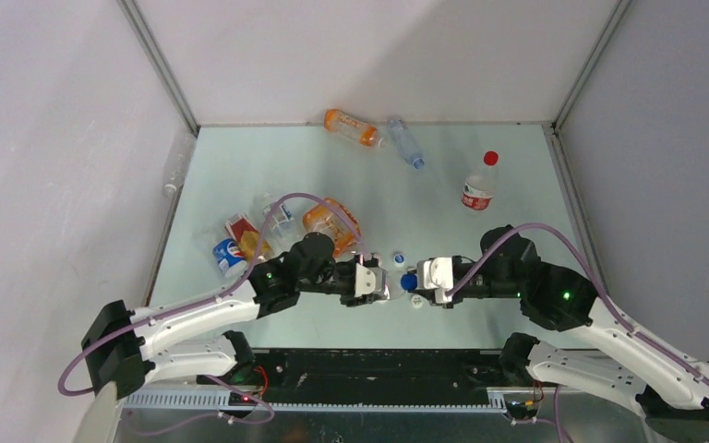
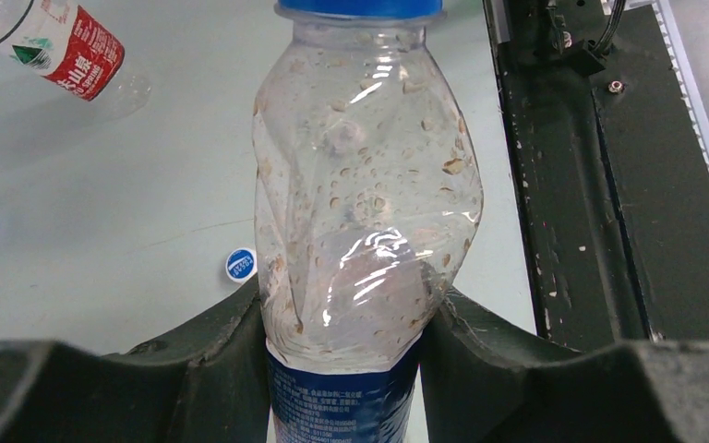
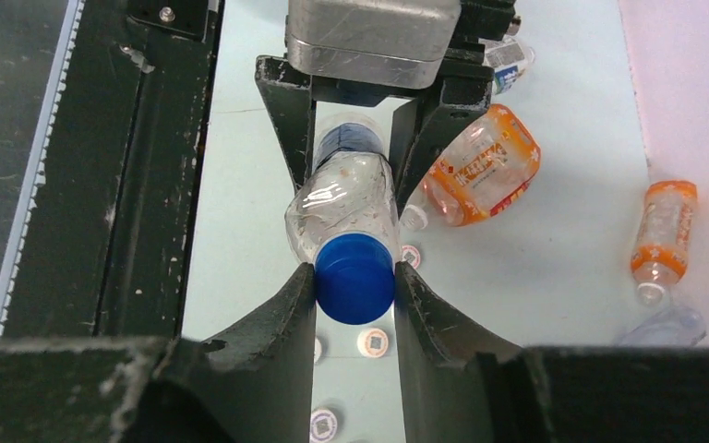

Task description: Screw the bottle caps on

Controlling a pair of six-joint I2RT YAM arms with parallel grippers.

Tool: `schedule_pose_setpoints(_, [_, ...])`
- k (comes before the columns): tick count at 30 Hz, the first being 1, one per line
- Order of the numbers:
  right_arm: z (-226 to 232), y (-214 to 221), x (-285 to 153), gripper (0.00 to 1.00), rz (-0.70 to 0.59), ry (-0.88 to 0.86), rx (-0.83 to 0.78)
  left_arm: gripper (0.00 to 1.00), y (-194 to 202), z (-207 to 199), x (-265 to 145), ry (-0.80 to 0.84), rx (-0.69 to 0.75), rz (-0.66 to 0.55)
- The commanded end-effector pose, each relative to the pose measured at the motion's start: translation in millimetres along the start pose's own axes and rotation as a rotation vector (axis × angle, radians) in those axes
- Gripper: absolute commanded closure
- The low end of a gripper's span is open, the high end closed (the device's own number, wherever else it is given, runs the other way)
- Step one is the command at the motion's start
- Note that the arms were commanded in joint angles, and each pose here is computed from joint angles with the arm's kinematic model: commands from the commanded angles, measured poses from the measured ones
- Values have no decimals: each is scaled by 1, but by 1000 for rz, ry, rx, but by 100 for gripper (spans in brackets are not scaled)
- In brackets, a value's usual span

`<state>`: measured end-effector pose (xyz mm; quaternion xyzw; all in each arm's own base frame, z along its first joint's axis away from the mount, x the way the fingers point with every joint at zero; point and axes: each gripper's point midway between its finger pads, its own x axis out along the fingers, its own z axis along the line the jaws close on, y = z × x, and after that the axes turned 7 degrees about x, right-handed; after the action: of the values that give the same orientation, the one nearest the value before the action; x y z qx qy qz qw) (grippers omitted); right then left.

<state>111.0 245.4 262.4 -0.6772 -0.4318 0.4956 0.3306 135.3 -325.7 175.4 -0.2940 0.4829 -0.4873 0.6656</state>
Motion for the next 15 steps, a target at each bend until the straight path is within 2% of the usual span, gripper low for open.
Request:
schedule_pose_setpoints(1, [-12,-11,9,100,-36,69,171,71,-31,36,-1,-145,65,-71])
schedule_pose_setpoints(2, [-19,-5,12,100,-16,129,297,71,-27,38,-1,-179,48,-62])
schedule_pose_setpoints(3, [-28,-8,14,100,-28,178,357,71,-30,50,-3,-254,61,-64])
schedule_pose_setpoints(4, [-39,0,15,100,-14,281,519,71,-30,57,-3,-305,74,-66])
schedule_pose_setpoints(7, [-63,13,12,100,-41,516,871,71,-11,76,-11,-504,106,40])
schedule_pose_setpoints(8, [-72,19,9,100,-75,626,1042,71,-11,81,-12,-552,114,48])
schedule_pose_setpoints(9, [-72,25,8,100,-74,665,1122,70,-3,84,-17,-610,135,98])
schedule_pose_setpoints(10, [-74,26,9,100,-105,704,1236,70,-6,88,-19,-656,145,86])
schedule_pose_setpoints(13, [-72,23,12,100,-126,700,1316,70,-2,90,-25,-736,153,108])
schedule_pose_setpoints(15, [-73,14,9,89,-145,669,1258,70,-1,87,-22,-719,133,103])
